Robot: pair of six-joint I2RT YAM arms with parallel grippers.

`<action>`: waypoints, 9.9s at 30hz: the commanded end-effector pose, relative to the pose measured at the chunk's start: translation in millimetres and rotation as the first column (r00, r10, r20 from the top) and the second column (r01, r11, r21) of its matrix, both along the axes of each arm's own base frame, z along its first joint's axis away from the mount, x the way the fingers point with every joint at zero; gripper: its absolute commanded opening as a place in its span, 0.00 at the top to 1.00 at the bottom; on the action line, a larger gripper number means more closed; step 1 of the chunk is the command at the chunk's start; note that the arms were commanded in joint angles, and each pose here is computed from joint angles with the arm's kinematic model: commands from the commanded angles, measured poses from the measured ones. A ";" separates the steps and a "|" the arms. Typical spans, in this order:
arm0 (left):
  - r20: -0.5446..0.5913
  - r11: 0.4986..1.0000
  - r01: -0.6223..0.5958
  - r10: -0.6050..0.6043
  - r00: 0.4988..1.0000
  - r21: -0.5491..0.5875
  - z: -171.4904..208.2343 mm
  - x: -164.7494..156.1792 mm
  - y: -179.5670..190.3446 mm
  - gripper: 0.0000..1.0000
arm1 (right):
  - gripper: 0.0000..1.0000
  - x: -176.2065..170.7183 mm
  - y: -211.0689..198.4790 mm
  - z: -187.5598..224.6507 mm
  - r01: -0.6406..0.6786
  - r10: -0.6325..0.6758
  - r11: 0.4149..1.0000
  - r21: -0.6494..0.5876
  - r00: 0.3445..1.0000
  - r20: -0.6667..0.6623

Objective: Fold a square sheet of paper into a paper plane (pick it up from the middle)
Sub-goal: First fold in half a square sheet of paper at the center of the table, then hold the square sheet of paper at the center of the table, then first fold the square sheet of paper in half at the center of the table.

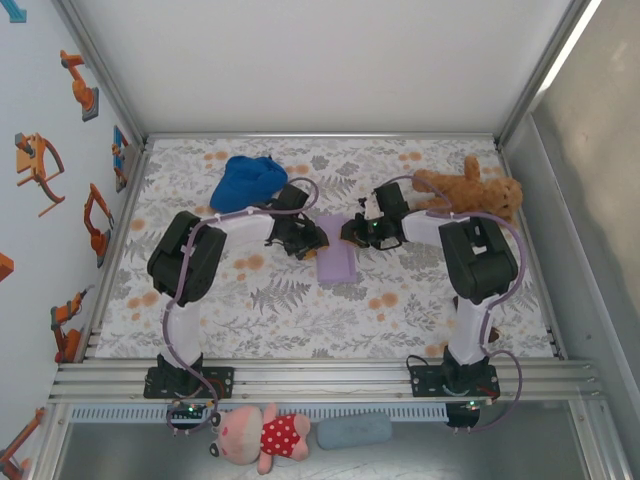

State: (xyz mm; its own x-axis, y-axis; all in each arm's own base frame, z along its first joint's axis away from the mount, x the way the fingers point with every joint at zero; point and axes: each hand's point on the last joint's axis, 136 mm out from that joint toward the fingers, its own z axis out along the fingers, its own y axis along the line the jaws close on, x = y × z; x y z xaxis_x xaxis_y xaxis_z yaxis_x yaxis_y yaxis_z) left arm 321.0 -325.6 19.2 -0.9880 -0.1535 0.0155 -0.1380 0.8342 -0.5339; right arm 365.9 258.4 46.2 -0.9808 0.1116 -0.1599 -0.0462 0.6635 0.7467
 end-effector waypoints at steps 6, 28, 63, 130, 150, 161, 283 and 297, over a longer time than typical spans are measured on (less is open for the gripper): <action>-0.119 0.957 0.102 -0.072 0.990 0.271 -61.9 -30.2 24.0 0.60 | 0.77 8.0 -45.0 26.0 0.106 -0.098 0.991 -0.082 0.991 0.090; -0.235 0.879 0.196 -0.099 0.967 0.436 -95.8 -40.8 28.4 0.47 | 0.77 1.6 -58.6 17.5 0.126 -0.114 0.983 -0.137 0.989 0.090; -0.284 0.883 0.225 -0.110 0.953 0.411 -106.3 -45.5 23.2 0.49 | 0.89 -12.6 -12.8 5.4 -0.052 0.052 0.999 0.008 0.999 0.003; 0.058 0.955 0.102 -0.123 0.991 0.279 30.7 18.0 8.3 0.45 | 0.98 -50.5 -48.7 -83.5 -0.103 0.042 0.959 -0.265 0.973 -0.226; 0.064 0.982 0.124 -0.116 0.991 -0.139 51.4 12.3 -54.6 0.81 | 1.00 -55.3 -53.3 -95.5 -0.117 0.039 0.948 -0.295 0.966 -0.257; -0.028 0.987 0.120 -0.124 0.992 -0.108 12.7 4.7 -57.9 0.93 | 1.00 -56.6 -56.0 -100.4 -0.118 0.033 0.944 -0.309 0.964 -0.265; 0.232 0.968 0.093 -0.038 0.972 -0.231 52.7 31.0 -19.9 0.91 | 1.00 -71.9 -78.9 -123.4 -0.142 0.005 0.907 -0.397 0.945 -0.328; 0.058 0.976 0.103 -0.093 0.994 -0.191 3.6 -5.0 -32.9 0.91 | 1.00 -72.1 -78.4 -125.2 -0.143 0.004 0.907 -0.396 0.943 -0.332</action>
